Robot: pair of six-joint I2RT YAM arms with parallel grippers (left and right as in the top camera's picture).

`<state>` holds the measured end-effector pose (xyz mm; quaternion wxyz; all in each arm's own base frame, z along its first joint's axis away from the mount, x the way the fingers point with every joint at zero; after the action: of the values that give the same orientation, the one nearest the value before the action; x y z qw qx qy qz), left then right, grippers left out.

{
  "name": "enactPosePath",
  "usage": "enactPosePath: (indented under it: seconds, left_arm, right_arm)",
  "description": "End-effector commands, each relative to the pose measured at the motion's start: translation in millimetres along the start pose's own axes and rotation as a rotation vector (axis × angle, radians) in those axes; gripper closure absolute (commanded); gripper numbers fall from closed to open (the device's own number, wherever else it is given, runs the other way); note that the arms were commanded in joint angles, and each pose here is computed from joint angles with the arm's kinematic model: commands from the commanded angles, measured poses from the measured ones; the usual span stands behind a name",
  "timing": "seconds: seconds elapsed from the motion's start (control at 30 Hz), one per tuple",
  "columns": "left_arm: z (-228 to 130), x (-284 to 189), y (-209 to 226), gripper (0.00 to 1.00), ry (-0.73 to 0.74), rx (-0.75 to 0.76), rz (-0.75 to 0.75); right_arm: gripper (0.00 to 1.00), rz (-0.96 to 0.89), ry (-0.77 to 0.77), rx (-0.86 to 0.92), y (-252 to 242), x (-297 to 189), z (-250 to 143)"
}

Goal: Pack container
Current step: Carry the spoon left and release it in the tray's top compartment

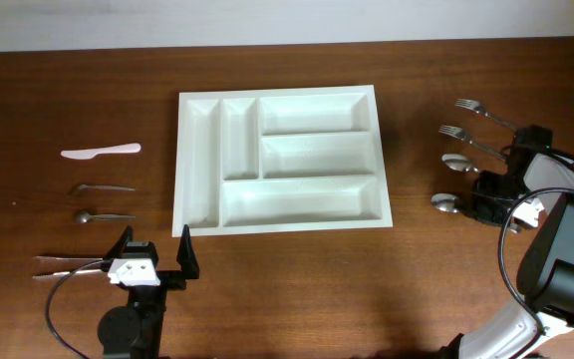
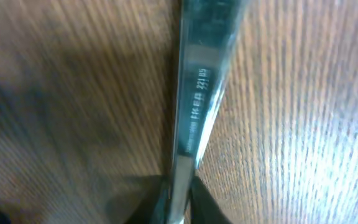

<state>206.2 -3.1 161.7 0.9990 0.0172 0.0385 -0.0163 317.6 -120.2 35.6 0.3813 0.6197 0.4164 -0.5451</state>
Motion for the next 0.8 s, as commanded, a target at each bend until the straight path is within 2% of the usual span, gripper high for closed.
enactPosePath:
  seconds: [0.0,0.17,0.43,0.6,0.77]
  left_arm:
    - [-1,0,0,0.01,-0.002,0.016,0.002]
    - [-1,0,0,0.01,-0.002,0.016,0.002]
    - [-1,0,0,0.01,-0.002,0.016,0.002]
    - [-1,0,0,0.01,-0.002,0.016,0.002]
    - [-1,0,0,0.01,-0.002,0.016,0.002]
  right_arm:
    - [0.96,-0.110,-0.016,-0.035,-19,28,3]
    - [0.96,-0.109,-0.014,-0.046,-19,28,3]
    - [0.96,-0.035,-0.007,-0.281,8,11,0]
    - [0.96,0.063,0.011,-0.413,43,-22,-11]
    - [0.96,0.213,0.037,-0.566,85,-70,-47]
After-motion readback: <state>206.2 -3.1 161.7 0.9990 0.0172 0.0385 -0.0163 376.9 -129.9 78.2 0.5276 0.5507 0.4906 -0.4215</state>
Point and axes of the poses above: each gripper's point midway between its finger pads, its own x axis out along the fingers, its own y axis along the line the jaws close on, z = x × y, the point moved 4 cm from there along -x, back along the fingers, and after that the axes turned 6 degrees about x, right-handed, at the moved point
